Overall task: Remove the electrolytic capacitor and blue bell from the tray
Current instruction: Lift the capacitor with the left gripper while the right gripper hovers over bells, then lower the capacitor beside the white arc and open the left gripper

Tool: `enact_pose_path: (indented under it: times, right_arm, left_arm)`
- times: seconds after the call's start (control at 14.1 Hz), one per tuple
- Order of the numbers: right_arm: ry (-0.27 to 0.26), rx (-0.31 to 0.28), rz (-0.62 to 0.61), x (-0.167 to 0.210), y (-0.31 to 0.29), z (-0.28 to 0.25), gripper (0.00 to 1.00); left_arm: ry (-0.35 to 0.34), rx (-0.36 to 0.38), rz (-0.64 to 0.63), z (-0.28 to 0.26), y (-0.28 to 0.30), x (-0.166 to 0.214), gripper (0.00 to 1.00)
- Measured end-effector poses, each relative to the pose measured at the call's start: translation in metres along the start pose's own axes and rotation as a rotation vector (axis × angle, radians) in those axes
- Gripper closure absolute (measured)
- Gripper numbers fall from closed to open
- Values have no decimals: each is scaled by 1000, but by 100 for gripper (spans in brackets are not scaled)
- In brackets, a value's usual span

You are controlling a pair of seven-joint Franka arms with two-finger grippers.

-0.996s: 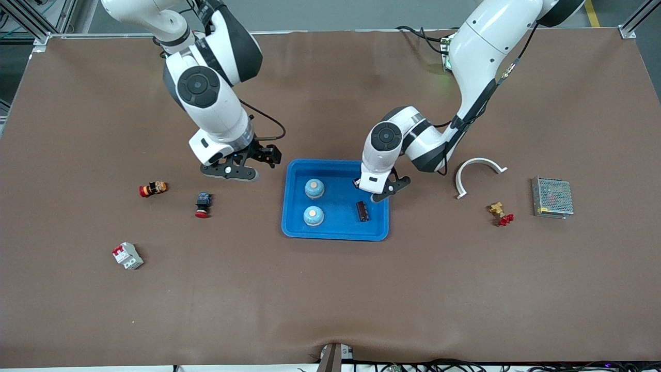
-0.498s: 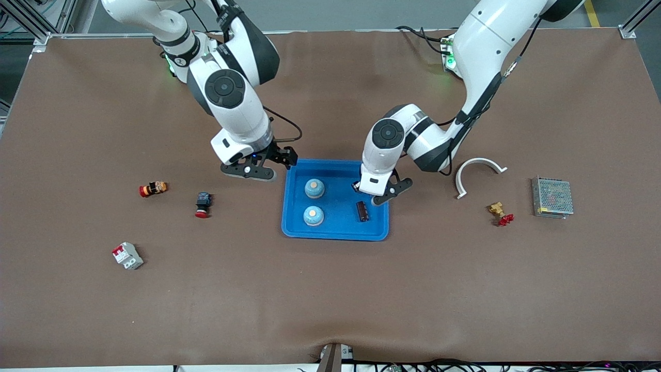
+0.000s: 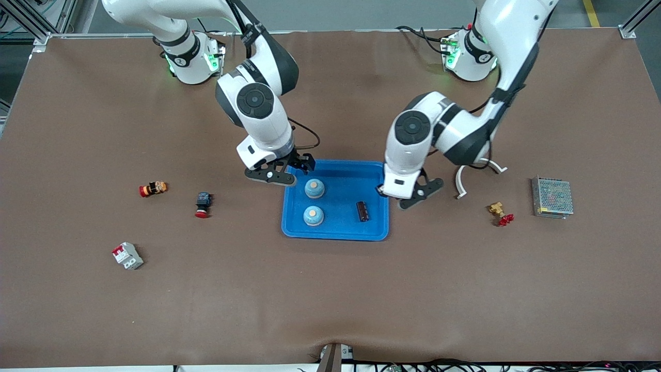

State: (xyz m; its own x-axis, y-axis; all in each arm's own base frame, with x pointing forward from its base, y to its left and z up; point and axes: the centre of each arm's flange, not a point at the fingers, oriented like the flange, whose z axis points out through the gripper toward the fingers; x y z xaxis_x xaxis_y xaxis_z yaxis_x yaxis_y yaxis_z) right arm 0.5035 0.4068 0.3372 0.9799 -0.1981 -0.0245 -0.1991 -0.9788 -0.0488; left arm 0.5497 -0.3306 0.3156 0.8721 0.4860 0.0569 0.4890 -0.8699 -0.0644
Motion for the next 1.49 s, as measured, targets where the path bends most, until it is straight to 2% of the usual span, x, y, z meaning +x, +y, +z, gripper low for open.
enact_pose_path:
  times: [0.43,0.85,1.28,1.49]
  right_arm:
    - [18,21,4,-9,-25,45,0]
    - [30,29,11,-3,-30,76,0]
    - [47,26,0,0,-29,112,0]
    - [46,24,-3,0,-30,116,0]
  left_arm:
    - [-38,103,-11,-2,-78,85,67]
    - [-96,121,-12,26,-175,166,67]
    - [-86,34,-21,70,-172,177,67]
    - [-101,26,-11,99,-170,176,67]
